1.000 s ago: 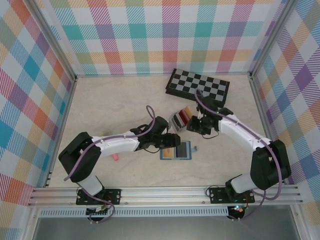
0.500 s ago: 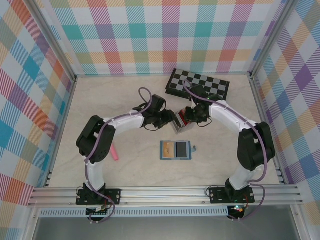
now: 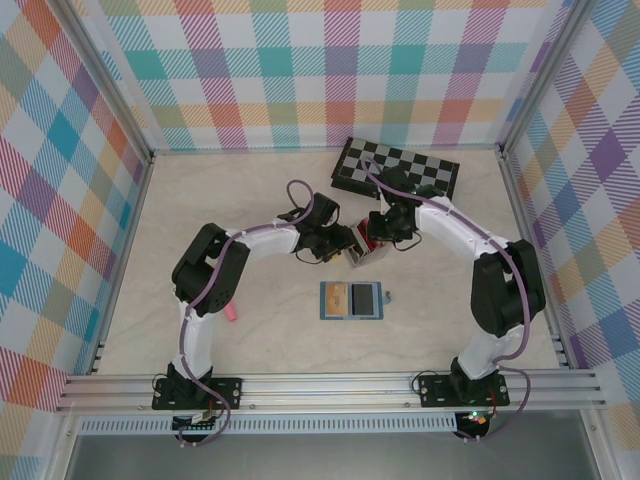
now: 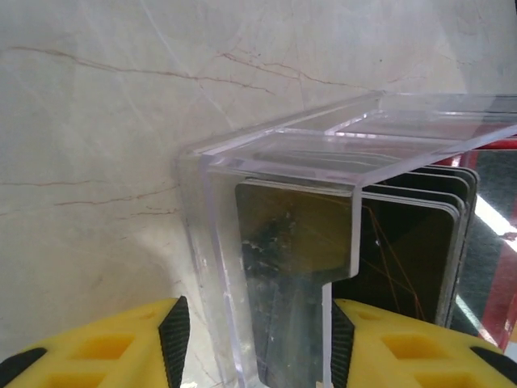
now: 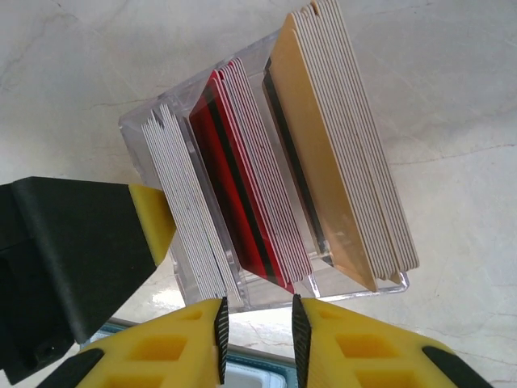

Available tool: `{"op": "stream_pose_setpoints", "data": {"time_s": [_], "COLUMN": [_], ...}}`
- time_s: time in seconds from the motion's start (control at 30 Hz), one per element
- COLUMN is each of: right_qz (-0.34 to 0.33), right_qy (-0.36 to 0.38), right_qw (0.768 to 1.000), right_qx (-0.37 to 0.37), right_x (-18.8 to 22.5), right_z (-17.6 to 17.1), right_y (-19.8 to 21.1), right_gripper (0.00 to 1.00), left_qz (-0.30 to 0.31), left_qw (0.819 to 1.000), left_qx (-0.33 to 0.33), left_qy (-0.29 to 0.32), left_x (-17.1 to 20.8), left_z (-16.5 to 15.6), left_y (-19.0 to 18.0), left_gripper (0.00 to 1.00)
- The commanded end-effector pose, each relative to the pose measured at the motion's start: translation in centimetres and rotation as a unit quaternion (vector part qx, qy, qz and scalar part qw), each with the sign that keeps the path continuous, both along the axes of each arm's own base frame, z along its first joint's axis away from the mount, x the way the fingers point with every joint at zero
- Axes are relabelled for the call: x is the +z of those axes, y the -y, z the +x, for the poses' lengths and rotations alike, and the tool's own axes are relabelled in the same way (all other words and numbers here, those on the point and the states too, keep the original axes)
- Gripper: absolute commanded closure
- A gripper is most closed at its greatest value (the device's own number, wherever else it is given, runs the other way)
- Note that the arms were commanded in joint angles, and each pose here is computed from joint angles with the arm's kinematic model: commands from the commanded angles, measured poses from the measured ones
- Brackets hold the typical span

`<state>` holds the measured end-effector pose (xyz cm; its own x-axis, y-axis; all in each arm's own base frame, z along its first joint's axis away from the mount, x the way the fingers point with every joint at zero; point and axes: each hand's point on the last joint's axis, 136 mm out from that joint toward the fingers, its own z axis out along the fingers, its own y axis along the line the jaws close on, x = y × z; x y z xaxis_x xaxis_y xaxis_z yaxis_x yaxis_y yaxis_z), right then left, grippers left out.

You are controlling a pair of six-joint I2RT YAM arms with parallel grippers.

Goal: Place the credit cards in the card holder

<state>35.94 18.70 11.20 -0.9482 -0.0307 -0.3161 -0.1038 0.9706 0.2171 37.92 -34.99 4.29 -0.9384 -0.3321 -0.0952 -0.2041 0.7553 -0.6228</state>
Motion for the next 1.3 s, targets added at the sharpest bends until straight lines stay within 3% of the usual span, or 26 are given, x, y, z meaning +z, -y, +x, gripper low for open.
{"op": "stream_pose_setpoints", "data": {"time_s": [0.0,0.17,0.37,0.77,1.27], "right_qz": [-0.020,-0.065,-0.081,-0.136,-0.128], "right_qy": [0.002,0.007,0.019,0.036,0.019], "right_qw": [1.000,0.997,0.993,0.984,0.983], "right_qx": [0.023,0.052,0.082,0.113,0.132], "right_x": [0.1,-0.4,-0.1,0.2,-1.6], "right_z": [0.1,-0.2,-1.4,-2.3,-2.2], "right_y": [-0.3,-0.9,-2.6,-3.5,-5.6], "right_gripper": [0.70,0.70,0.69,0.68,0.67], "left_qz": [0.018,0.072,0.104,0.096,0.076], "left_qw": [1.000,0.997,0.993,0.994,0.996], "left_qx": [-0.001,-0.018,-0.046,-0.051,-0.043], "left_qy": [-0.020,-0.026,-0.016,-0.002,-0.003], "left_x": [-1.2,-1.6,-1.2,-0.2,-0.4], "left_z": [-0.7,-2.8,-4.5,-5.0,-5.1], "left_y": [-0.6,-3.3,-5.2,-5.5,-5.2], "left_gripper": [0.62,0.73,0.76,0.77,0.77]}}
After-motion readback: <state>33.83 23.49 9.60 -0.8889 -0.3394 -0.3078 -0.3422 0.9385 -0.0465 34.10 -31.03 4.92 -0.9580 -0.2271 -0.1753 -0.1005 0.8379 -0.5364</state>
